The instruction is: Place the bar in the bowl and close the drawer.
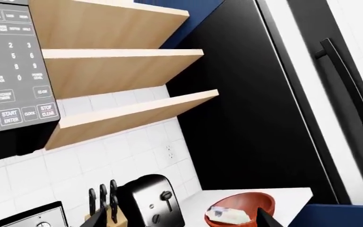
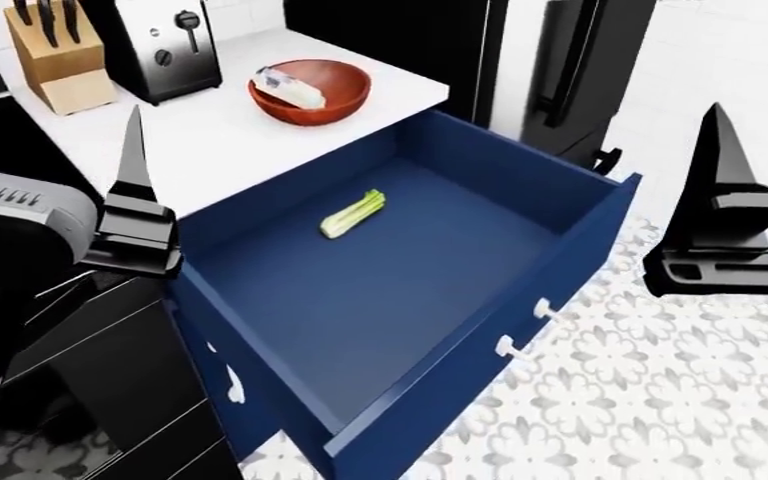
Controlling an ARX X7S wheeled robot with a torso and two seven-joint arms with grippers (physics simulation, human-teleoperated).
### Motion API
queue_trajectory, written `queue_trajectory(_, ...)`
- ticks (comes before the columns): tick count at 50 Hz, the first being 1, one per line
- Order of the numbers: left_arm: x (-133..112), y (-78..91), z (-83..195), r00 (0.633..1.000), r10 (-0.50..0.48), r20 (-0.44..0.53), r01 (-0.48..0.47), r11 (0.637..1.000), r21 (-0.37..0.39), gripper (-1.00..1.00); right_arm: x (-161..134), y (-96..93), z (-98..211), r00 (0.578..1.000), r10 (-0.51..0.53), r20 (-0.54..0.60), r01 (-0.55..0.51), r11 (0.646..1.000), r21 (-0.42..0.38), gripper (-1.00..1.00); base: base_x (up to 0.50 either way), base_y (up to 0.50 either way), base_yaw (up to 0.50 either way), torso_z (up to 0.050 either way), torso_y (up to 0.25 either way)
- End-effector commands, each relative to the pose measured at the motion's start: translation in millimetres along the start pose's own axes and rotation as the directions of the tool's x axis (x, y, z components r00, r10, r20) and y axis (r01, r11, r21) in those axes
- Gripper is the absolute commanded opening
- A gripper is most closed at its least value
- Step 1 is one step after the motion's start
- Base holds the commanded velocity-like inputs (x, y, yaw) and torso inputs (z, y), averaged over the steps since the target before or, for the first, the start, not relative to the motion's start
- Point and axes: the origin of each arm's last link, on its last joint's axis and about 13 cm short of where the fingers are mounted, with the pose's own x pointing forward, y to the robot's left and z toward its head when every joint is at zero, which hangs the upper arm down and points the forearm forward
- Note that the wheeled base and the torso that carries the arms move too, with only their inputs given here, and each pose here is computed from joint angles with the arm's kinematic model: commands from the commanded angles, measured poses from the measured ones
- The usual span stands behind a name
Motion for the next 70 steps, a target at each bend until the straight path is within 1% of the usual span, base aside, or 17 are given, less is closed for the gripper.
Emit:
queue_trajectory(1,-1,0.1,-1,1.0,0.003,-0.001,-0.003,1.0,-0.001,1.0,-2,0.3,-2,1.0,0.0,-0.003,0.0,1.0,0.002,1.0,0.0,0.0,-0.5,0.0,0.0)
queue_trajectory(19,0,-0.6,-2,1.0,0.002,-0.003,-0.002,1.0,-0.004,1.0,-2,3.2,-14,1.0,0.003,-0.023,-0.003,1.0,0.02,1.0,0.0,0.0,-0.5,0.0,0.0)
queue_trajectory(33,0,-0.5,-2,1.0,0.003,-0.007,-0.003,1.0,-0.001,1.0,-2,5.5,-24,0.999,0.004,-0.05,-0.003,1.0,0.015,1.0,0.0,0.0,-0.5,0.0,0.0)
queue_trajectory(34,0,-0.6,-3,1.0,0.003,-0.007,-0.003,1.0,-0.002,1.0,-2,5.9,-25,0.998,0.007,-0.054,-0.007,1.0,-0.001,1.0,0.0,0.0,0.0,0.0,0.0)
queue_trajectory(38,-1,-0.8,-3,1.0,0.003,-0.009,-0.003,1.0,-0.001,1.0,0,8.4,-25,0.998,0.025,-0.052,-0.026,1.0,-0.015,1.0,0.0,0.0,0.0,0.0,0.0)
queue_trajectory(40,-1,-1.0,-4,1.0,0.003,-0.011,-0.003,1.0,-0.001,1.0,0,9.2,-26,0.998,0.029,-0.059,-0.031,0.999,-0.038,1.0,0.0,0.0,0.0,0.0,0.0)
queue_trajectory(47,-1,-0.8,-3,1.0,0.002,-0.01,-0.002,1.0,-0.003,1.0,3,12.0,-29,0.997,0.05,-0.054,-0.051,0.998,-0.034,1.0,0.12,0.04,0.0,0.0,0.0)
queue_trajectory(48,-1,-0.8,-3,1.0,0.001,-0.009,-0.001,1.0,-0.005,1.0,3,12.2,-30,0.997,0.049,-0.053,-0.051,0.998,-0.028,1.0,0.46,0.09,0.0,0.0,0.0)
queue_trajectory(55,-2,2.2,6,0.999,-0.038,0.013,0.039,0.991,-0.128,1.0,5,13.0,-32,0.997,0.055,-0.05,-0.056,0.998,-0.018,1.0,0.43,0.07,0.0,0.0,0.0)
queue_trajectory(58,0,4.0,7,0.999,-0.05,0.015,0.052,0.985,-0.166,1.0,6,13.3,-32,0.997,0.057,-0.047,-0.058,0.998,-0.014,1.0,0.42,0.06,0.0,0.0,0.0)
queue_trajectory(63,4,6.7,7,0.999,-0.05,0.013,0.051,0.983,-0.177,1.0,7,14.0,-35,0.997,0.059,-0.048,-0.06,0.998,-0.012,1.0,0.41,0.06,0.0,0.0,0.0)
queue_trajectory(70,4,6.2,10,0.999,-0.046,0.021,0.049,0.983,-0.179,1.0,7,13.2,-36,0.997,0.054,-0.049,-0.055,0.998,-0.013,1.0,0.35,0.02,0.0,0.0,0.0)
